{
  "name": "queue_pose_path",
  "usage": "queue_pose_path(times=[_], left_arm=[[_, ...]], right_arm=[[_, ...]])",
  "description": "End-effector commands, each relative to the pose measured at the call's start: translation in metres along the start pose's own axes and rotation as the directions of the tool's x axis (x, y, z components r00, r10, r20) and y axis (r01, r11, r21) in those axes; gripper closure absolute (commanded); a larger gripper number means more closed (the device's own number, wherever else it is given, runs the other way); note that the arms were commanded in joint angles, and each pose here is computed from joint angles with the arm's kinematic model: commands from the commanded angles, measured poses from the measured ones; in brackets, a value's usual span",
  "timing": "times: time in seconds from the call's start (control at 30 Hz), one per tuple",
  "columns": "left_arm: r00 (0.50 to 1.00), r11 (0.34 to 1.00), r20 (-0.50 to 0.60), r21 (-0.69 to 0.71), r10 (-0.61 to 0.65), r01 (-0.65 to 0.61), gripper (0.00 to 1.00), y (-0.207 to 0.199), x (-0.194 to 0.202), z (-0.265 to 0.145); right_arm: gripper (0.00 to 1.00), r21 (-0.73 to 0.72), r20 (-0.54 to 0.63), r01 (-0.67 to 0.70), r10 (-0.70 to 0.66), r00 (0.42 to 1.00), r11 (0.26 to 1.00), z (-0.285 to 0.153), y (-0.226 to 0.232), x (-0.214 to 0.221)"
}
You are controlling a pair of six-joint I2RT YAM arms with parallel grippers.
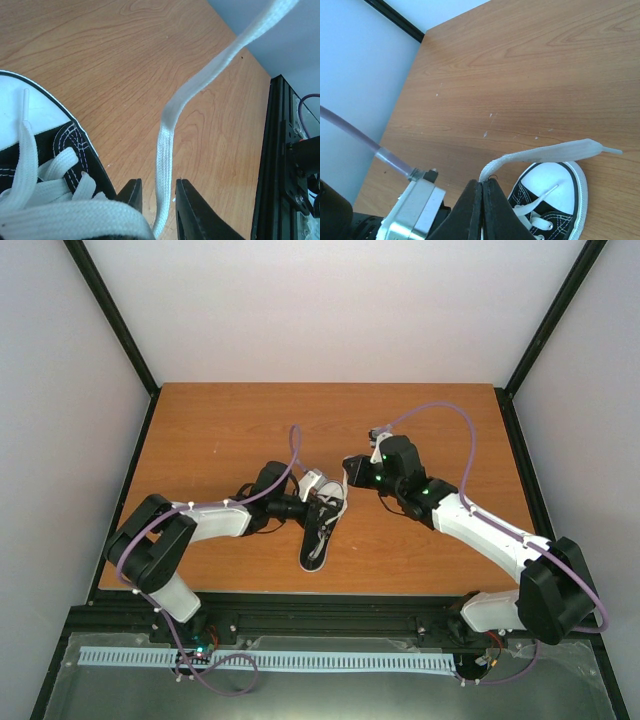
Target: Tie the shoes
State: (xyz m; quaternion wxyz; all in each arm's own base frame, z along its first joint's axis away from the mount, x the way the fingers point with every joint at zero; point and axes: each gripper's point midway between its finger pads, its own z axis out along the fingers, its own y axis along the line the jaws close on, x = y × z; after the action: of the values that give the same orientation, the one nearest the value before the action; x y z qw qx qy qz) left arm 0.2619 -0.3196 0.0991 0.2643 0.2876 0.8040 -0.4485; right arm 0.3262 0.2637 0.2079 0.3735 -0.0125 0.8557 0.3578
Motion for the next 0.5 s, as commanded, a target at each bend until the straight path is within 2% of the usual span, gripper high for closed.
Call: queue_pose_path(times=[0.0, 0.33, 0.47], left_arm=[[0.999, 0.999, 0.038, 0.032, 0.035, -0.036, 0.76, -0.006, -0.02, 0.004], [0.997, 0.995, 0.059, 0.073, 0.058, -0.062, 0.55, -0.016, -0.022, 0.0], [0.995, 0.995, 0.049, 0.046, 0.087, -0.089, 0.46, -0.019, -0.022, 0.002]], right_arm=[[0.97, -0.075, 0.037, 0.014, -0.011, 0.999, 0.997, -0.006, 0.025, -0.014], [0.97, -0.101, 0.051, 0.008, -0.003, 0.999, 0.995, -0.011, 0.034, -0.02], [0.97, -0.123, 0.056, 0.006, 0.001, 0.998, 0.992, -0.014, 0.041, -0.024]])
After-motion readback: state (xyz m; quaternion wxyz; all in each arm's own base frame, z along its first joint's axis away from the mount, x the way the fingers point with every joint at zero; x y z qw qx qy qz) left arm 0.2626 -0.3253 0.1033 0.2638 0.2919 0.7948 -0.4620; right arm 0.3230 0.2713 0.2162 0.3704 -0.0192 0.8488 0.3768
